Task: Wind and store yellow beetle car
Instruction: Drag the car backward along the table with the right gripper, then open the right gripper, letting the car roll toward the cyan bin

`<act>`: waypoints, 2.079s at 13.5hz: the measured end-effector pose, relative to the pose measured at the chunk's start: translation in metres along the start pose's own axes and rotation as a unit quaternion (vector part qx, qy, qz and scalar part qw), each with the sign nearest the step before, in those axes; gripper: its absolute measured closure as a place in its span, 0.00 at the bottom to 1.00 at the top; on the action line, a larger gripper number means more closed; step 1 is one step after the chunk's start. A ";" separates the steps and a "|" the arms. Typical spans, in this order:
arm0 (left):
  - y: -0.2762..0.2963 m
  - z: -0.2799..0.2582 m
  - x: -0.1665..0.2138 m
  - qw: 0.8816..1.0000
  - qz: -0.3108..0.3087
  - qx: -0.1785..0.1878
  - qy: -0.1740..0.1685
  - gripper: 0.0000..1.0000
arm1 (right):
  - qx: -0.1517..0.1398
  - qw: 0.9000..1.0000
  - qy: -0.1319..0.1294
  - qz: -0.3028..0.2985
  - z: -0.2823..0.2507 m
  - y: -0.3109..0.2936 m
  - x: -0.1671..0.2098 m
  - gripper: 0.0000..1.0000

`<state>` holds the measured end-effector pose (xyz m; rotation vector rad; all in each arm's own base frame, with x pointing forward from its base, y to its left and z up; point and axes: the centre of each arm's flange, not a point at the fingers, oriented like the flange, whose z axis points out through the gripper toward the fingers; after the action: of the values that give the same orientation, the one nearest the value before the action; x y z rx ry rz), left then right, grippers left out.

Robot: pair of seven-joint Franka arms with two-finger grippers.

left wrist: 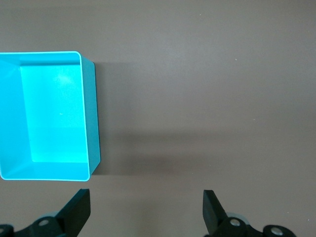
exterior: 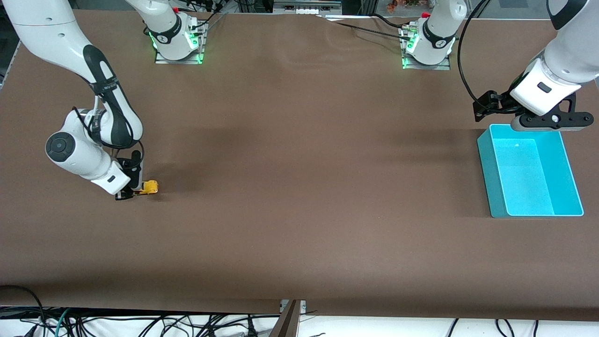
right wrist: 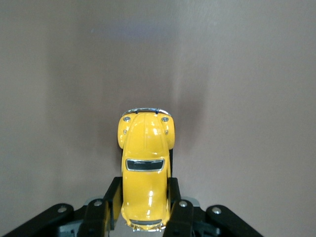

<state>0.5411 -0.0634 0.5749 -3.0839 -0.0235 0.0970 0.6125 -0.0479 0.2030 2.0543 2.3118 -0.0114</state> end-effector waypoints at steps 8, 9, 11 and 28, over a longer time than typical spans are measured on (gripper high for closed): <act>-0.001 0.001 0.000 1.000 -0.001 0.000 -0.003 0.00 | 0.001 1.000 0.011 -0.018 -0.009 0.011 0.016 0.00; -0.001 0.001 -0.001 1.000 -0.001 0.001 -0.005 0.00 | 0.004 1.000 0.015 -0.021 -0.021 0.019 0.020 0.00; -0.001 0.002 -0.001 1.000 -0.001 0.001 -0.009 0.00 | 0.003 0.999 0.028 -0.020 -0.050 0.038 0.028 0.00; 0.007 0.028 0.000 0.998 0.008 0.008 -0.063 0.00 | 0.032 0.922 0.073 0.378 -0.249 0.074 0.049 0.00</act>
<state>0.5392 -0.0689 0.5465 -3.0575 -0.0037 0.2920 0.6728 0.0187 0.4522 2.9122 1.4288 0.0996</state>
